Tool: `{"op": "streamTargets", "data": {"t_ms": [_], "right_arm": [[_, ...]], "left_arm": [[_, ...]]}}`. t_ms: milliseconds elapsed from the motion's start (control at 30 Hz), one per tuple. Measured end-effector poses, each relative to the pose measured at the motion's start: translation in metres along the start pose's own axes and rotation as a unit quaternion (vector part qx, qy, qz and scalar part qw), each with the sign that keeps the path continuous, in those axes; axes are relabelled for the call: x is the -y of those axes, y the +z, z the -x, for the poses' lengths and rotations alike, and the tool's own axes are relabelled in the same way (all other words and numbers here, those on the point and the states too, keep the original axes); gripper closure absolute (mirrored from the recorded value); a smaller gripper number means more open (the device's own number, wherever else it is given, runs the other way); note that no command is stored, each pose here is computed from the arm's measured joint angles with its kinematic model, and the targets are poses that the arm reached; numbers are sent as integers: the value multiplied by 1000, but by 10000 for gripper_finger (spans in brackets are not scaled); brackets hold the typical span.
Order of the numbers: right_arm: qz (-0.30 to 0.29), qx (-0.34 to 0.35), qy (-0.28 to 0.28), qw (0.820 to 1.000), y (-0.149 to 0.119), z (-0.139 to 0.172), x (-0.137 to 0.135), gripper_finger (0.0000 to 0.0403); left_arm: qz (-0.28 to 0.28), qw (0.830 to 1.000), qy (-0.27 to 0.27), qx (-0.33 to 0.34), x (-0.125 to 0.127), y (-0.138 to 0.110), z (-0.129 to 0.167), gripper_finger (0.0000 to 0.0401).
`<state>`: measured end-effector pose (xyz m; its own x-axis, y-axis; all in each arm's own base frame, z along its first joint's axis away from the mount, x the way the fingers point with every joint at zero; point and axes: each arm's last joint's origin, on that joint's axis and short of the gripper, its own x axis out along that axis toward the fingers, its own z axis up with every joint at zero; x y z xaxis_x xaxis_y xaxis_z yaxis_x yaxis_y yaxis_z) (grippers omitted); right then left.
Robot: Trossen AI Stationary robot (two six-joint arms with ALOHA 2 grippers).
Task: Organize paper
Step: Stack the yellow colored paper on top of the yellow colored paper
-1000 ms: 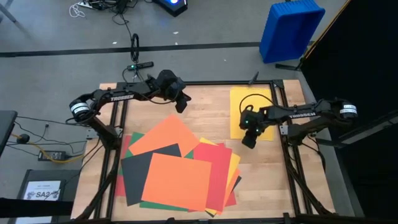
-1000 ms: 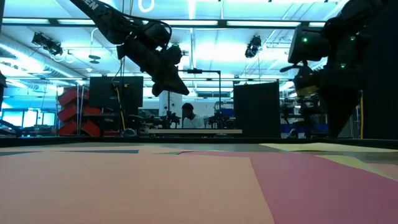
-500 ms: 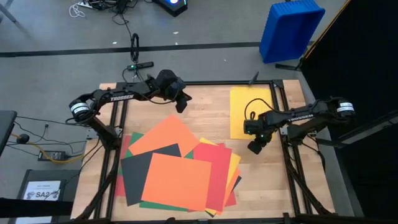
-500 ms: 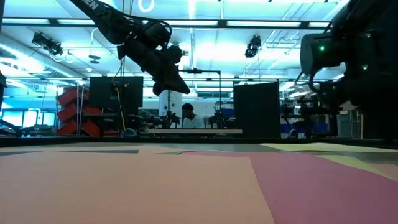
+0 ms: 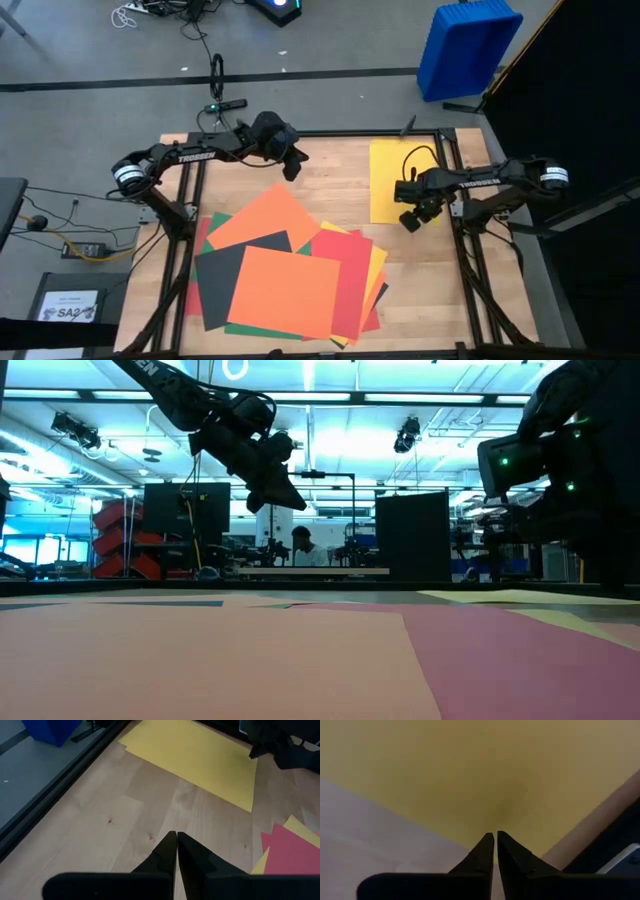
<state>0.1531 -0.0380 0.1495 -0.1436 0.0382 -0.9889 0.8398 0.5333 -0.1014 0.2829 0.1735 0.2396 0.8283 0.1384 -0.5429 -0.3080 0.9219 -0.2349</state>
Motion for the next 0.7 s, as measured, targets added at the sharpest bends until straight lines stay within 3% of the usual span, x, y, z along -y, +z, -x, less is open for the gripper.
{"op": "streamTargets", "data": {"t_ms": [267,700], "right_arm": [[33,-64,69,995,-14,1,-14,403],[-17,-103,-15,994,-1,-22,-18,403]], "left_arm": [[0,1000,0,1,0,0,0,401],[-8,1000,0,0,0,0,0,401]]}}
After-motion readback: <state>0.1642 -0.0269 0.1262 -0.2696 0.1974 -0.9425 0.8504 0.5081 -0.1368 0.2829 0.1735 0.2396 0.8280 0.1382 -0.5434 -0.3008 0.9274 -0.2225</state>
